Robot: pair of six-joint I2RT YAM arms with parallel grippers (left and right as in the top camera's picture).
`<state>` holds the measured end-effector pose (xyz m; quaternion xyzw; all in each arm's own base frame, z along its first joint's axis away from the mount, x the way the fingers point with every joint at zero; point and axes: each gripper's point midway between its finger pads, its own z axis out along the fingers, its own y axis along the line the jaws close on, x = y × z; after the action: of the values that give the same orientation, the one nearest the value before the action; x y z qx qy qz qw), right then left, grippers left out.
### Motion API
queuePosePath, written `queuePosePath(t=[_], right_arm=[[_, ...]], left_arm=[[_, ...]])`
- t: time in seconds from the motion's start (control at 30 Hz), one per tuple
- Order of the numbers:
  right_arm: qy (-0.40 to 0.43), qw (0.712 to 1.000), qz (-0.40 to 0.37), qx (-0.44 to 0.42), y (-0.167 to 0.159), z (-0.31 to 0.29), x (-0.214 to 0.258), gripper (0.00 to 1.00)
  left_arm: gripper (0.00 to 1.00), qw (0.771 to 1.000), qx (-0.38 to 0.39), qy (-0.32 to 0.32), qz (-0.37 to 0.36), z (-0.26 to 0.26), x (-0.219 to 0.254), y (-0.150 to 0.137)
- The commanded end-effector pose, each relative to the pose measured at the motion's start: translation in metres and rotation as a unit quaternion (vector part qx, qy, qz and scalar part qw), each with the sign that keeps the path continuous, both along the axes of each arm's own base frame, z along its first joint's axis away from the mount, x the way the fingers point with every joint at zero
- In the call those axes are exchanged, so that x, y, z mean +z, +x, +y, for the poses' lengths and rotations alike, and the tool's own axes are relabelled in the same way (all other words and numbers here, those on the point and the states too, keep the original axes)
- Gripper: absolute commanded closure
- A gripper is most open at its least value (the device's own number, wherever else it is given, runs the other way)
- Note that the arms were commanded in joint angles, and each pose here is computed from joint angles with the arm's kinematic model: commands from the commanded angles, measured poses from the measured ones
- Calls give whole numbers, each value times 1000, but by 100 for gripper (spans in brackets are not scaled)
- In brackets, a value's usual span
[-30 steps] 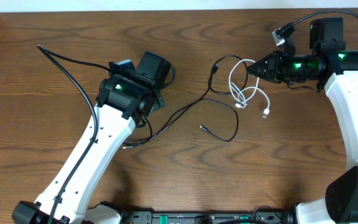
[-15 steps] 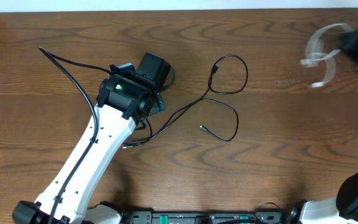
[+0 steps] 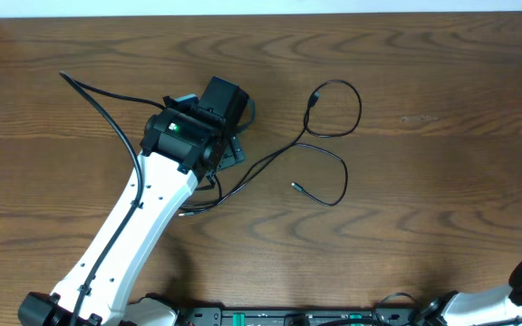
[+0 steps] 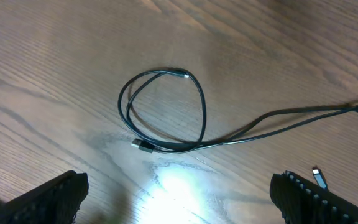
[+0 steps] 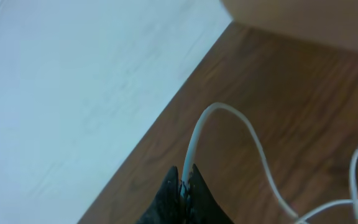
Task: Untangle cables
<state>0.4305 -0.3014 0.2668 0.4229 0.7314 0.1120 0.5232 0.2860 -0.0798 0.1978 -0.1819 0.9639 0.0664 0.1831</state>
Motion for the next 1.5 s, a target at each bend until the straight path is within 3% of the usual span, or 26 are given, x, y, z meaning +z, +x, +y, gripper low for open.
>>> queuePosePath(t=[0.0, 0.13, 0.23, 0.33, 0.5, 0.57, 0.63, 0.67, 0.73, 0.83, 0.93, 1.17, 1.47], right_arm=[[-8, 998, -53, 30, 23, 10, 53, 99], [-59, 996, -63, -6, 37, -3, 88, 99], [-136, 988, -36, -59, 42, -26, 88, 99], [-187, 974, 60, -113, 32, -55, 48, 99], [-154, 954, 206, -152, 9, -84, -49, 98], [-112, 945, 274, -141, -4, -89, -109, 71], [-91, 937, 308, -136, -14, -90, -138, 72], [-79, 933, 325, -134, -20, -91, -152, 64], [-72, 930, 334, -134, -25, -92, -158, 41], [-65, 935, 325, -124, -23, -89, -154, 14], [-56, 944, 309, -106, -18, -82, -147, 3], [-26, 957, 283, -57, -5, -62, -145, 1], [-62, 950, 288, -107, -4, -95, -173, 1]], left_arm=[[1, 1000, -4, 5, 9, 2, -3, -2], [1, 1000, -4, 5, 9, 2, -3, -2], [1, 1000, -4, 5, 9, 2, -3, -2], [1, 1000, -4, -1, 11, 0, -4, -3], [1, 999, -11, -34, 18, -12, -6, -4], [1, 999, -11, -34, 17, -12, -6, -3], [1, 999, -11, -34, 18, -12, -6, -4], [1, 999, -12, -34, 18, -12, -6, -4], [1, 999, -11, -34, 18, -12, -6, -4], [1, 999, -11, -34, 17, -12, -6, -3], [1, 999, -12, -34, 17, -12, -6, -3], [1, 999, -12, -33, 19, -12, -6, -4], [1, 999, -14, -46, 26, -16, -8, -6]])
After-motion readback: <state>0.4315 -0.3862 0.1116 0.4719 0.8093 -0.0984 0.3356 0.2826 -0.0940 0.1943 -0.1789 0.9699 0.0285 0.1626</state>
